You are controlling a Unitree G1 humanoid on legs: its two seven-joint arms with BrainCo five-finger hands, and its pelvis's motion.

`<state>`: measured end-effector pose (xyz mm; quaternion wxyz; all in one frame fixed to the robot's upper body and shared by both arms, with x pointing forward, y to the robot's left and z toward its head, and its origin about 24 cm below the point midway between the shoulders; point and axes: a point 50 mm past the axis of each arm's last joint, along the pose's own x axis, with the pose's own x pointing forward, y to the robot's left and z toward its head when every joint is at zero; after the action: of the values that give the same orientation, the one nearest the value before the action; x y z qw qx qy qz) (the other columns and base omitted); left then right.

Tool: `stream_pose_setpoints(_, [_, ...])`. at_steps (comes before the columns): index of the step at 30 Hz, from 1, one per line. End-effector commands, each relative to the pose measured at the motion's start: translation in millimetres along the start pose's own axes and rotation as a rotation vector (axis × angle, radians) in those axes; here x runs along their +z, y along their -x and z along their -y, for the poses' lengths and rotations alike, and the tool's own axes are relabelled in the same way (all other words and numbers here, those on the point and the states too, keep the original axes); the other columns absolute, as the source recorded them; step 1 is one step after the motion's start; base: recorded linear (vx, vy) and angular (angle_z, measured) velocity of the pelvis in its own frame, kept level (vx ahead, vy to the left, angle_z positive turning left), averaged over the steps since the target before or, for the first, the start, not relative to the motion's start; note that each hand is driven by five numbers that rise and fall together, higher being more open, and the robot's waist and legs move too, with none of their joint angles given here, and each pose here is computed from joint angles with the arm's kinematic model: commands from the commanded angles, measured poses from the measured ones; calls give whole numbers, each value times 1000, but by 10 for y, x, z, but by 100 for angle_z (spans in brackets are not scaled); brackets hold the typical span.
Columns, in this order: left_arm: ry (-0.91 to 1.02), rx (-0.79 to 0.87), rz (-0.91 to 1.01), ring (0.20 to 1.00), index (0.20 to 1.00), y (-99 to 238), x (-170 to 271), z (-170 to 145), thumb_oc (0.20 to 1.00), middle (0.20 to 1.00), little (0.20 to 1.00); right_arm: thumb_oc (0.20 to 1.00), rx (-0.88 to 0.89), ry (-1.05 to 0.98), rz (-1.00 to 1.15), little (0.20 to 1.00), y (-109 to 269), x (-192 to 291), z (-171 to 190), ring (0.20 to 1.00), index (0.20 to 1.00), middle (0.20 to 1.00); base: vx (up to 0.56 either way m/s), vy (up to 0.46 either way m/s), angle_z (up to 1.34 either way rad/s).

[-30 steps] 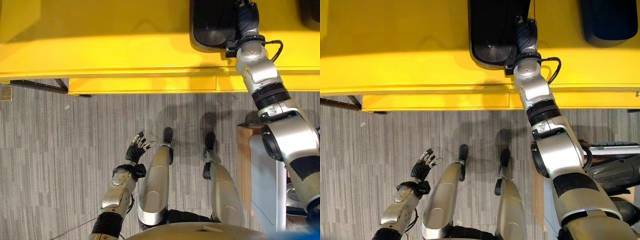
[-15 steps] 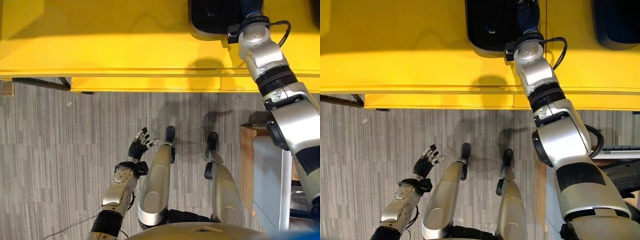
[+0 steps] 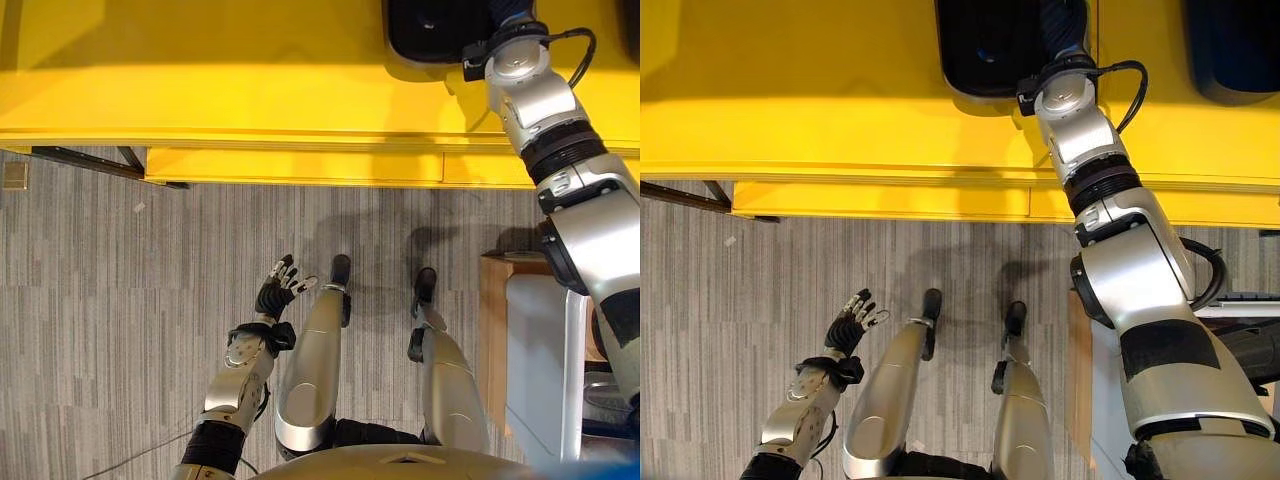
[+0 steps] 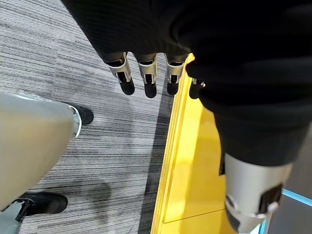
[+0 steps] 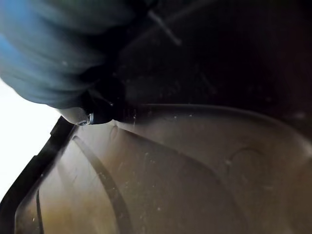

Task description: Move parts from the plastic box to the shelf.

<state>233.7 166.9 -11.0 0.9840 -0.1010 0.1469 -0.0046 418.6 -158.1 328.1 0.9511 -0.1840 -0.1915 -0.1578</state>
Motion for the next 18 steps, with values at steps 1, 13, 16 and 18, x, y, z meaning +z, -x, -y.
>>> stream_pose_setpoints(1, [16, 20, 53, 1000, 1000, 110, 67, -54, 1000, 1000, 1000, 1000, -77, -125, 228, 1000, -87, 735, 256, 1000, 1000, 1000, 0, 0, 0])
stream_pose_setpoints(13, [10, 35, 52, 1000, 1000, 109, 83, -88, 1000, 1000, 1000, 1000, -58, -192, 216, 1000, -52, 751, 134, 1000, 1000, 1000, 0, 0, 0])
stream_pose_setpoints(16, [8, 38, 49, 1000, 1000, 105, 78, -99, 1000, 1000, 1000, 1000, -33, -209, 227, 1000, -17, 760, 60, 1000, 1000, 1000, 0, 0, 0])
stream_pose_setpoints(18, [6, 41, 46, 1000, 1000, 106, 73, -108, 1000, 1000, 1000, 1000, -19, -215, 234, 1000, 7, 754, 20, 1000, 1000, 1000, 0, 0, 0])
